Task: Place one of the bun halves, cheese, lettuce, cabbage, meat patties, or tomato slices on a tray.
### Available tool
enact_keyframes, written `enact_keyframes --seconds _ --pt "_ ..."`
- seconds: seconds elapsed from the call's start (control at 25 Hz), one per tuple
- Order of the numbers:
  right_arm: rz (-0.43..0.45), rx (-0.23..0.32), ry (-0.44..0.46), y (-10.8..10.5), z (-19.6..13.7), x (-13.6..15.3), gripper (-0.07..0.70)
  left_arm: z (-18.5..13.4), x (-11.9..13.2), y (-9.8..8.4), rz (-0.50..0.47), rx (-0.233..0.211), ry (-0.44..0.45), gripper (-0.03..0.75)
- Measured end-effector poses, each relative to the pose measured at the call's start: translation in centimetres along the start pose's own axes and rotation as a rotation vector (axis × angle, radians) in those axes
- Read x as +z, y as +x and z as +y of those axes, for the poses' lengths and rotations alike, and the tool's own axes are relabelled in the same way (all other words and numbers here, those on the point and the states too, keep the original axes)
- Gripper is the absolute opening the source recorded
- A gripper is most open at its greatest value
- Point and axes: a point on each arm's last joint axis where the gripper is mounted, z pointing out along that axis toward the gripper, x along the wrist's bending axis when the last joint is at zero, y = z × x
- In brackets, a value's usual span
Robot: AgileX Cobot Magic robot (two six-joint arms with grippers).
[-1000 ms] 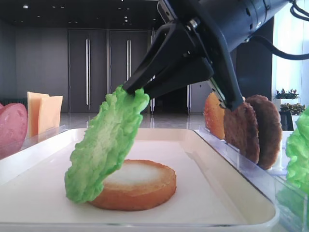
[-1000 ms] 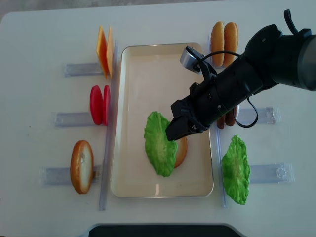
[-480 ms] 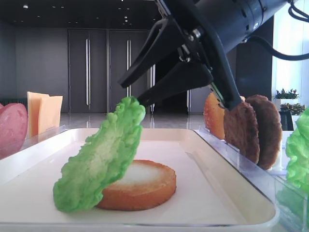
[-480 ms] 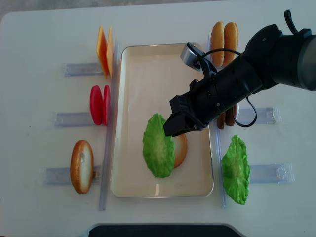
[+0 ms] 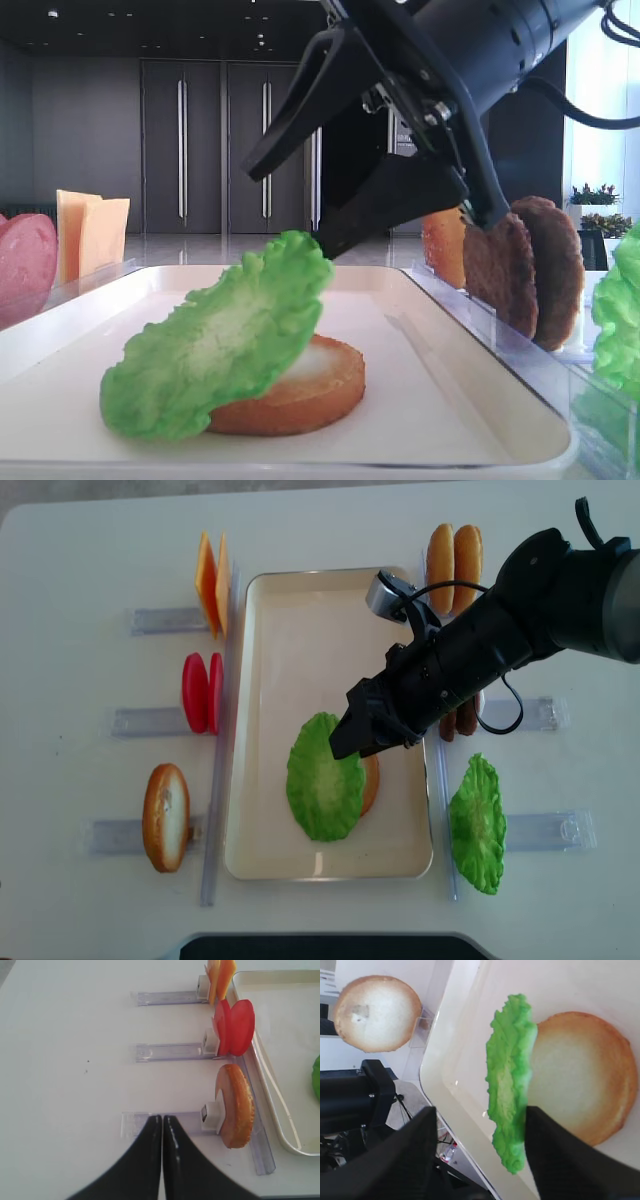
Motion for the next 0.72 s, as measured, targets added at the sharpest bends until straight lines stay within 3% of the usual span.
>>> enact_keyframes --seconds 0.24,0.48,0.72 --pt "-0.051 -0.101 0.015 0.5 0.7 -0.7 0.524 0.0 0.0 0.0 0.0 0.003 0.0 0.0" --pt "-0.118 -0.177 0.012 1.5 1.7 -2.1 0.543 0.0 0.0 0.0 0.0 0.004 0.0 0.0" --pt "-0.194 -0.195 0.048 2.5 1.8 -3.8 0.543 0.0 0.0 0.0 0.0 0.005 0.0 0.0"
